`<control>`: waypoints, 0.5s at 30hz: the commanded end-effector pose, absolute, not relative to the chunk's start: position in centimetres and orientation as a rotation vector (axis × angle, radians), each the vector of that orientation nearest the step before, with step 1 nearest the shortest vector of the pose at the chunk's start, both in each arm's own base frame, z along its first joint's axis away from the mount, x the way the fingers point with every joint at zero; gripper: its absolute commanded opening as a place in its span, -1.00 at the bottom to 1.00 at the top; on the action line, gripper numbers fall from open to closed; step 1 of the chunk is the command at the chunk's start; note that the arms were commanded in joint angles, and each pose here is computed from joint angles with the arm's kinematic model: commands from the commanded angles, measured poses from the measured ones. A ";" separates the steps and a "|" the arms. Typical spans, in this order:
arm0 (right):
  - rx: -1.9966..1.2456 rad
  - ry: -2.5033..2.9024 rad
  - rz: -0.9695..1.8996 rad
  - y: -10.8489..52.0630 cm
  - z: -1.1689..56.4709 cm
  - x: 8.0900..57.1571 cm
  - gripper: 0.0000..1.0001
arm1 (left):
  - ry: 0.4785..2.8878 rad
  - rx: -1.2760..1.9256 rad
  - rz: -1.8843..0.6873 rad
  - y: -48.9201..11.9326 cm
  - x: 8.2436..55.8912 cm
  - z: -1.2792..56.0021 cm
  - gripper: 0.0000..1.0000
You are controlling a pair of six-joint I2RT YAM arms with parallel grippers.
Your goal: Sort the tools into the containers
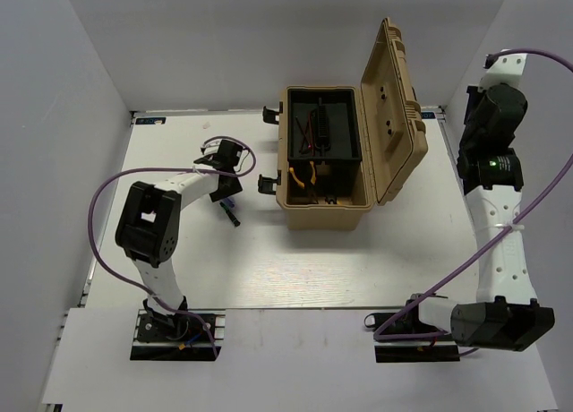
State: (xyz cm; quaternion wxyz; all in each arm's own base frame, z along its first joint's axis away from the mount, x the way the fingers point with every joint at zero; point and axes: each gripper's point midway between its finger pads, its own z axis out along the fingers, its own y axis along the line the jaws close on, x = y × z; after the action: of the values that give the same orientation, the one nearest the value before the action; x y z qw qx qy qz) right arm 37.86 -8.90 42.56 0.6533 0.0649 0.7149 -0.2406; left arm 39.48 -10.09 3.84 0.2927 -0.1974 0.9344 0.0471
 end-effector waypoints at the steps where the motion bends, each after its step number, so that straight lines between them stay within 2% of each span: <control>1: 0.174 1.590 -0.475 -8.6 43.5 36.9 -1.00 | 2.485 -0.552 0.149 -9.5 39.8 3.2 0.13; 8: 0.168 1.611 -0.458 -8.7 42.7 36.3 -1.00 | 2.497 -0.562 0.164 -9.3 40.4 2.4 0.13; 15: 0.163 1.626 -0.425 -8.3 42.2 36.1 -1.00 | 2.522 -0.560 0.185 -9.3 40.3 1.4 0.02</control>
State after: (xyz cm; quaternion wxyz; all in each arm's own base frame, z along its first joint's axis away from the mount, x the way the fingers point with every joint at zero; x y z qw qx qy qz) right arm 36.62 -8.60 41.82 0.6552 0.0669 0.7249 -0.2017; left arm 40.04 -9.51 1.85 0.2783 -0.2049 0.9365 0.0600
